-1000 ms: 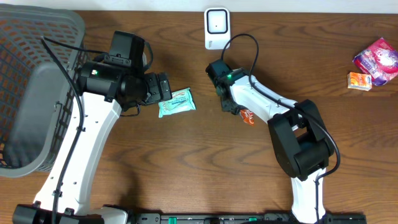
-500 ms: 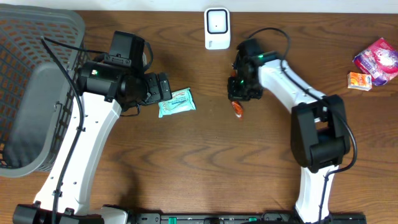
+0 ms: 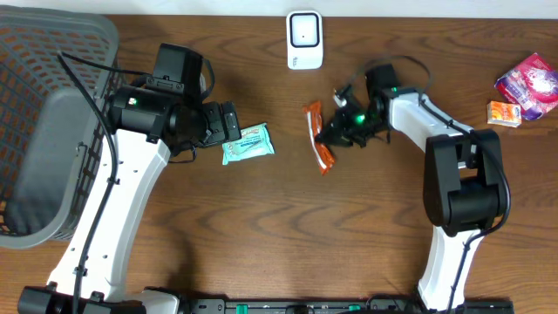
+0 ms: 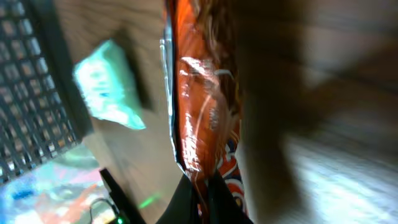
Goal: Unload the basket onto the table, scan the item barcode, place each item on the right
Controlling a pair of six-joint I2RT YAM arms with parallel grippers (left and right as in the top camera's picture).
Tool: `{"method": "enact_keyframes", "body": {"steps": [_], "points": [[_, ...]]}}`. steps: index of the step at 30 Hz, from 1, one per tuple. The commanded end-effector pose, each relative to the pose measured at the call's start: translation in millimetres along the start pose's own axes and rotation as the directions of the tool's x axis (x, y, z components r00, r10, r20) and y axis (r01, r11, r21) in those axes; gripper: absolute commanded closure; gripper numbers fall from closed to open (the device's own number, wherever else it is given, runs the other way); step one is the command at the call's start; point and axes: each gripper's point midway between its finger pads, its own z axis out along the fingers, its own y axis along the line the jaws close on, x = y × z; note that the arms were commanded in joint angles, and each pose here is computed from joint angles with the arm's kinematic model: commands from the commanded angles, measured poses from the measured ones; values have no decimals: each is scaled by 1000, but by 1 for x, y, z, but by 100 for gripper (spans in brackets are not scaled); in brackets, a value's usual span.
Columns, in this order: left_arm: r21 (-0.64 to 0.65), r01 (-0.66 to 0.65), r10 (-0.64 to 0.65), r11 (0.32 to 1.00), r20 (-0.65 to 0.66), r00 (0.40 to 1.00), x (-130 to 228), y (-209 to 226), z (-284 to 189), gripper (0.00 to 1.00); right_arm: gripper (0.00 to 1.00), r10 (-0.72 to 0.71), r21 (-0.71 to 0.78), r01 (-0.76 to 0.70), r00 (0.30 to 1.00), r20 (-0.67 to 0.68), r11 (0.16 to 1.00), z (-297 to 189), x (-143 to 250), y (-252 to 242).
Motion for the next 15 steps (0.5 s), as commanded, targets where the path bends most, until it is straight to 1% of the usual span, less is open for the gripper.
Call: {"method": "enact_keyframes", "body": {"steps": [1, 3, 5, 7, 8, 11, 12, 14, 15], "points": [[-8, -1, 1, 1000, 6, 1000, -2, 2, -1, 2, 94, 110, -39, -110, 994, 2, 993, -7, 3, -20], [-8, -1, 1, 1000, 6, 1000, -2, 2, -1, 2, 83, 142, -29, -141, 990, 17, 990, -16, 0, -29], [-8, -1, 1, 1000, 6, 1000, -2, 2, -1, 2, 77, 163, -31, -162, 986, 33, 986, -26, -3, -33], [-8, -1, 1, 1000, 6, 1000, -2, 2, -1, 2, 73, 184, -15, -184, 982, 49, 983, -38, -6, -37], [-8, -1, 1, 1000, 6, 1000, -2, 2, -1, 2, 71, 192, 17, -193, 980, 60, 981, -45, -7, -40], [-8, -1, 1, 1000, 6, 1000, -2, 2, -1, 2, 71, 191, 136, -202, 978, 86, 970, -63, -5, -47], [-8, -1, 1, 1000, 6, 1000, -2, 2, -1, 2, 71, 171, 179, -184, 982, 87, 967, -69, -1, -45], [-8, -1, 1, 1000, 6, 1000, -2, 2, -1, 2, 74, 115, 190, -126, 991, 68, 974, -71, 5, -32], [-8, -1, 1, 1000, 6, 1000, -2, 2, -1, 2, 77, 91, 193, -100, 994, 54, 976, -70, 9, -26]]}}
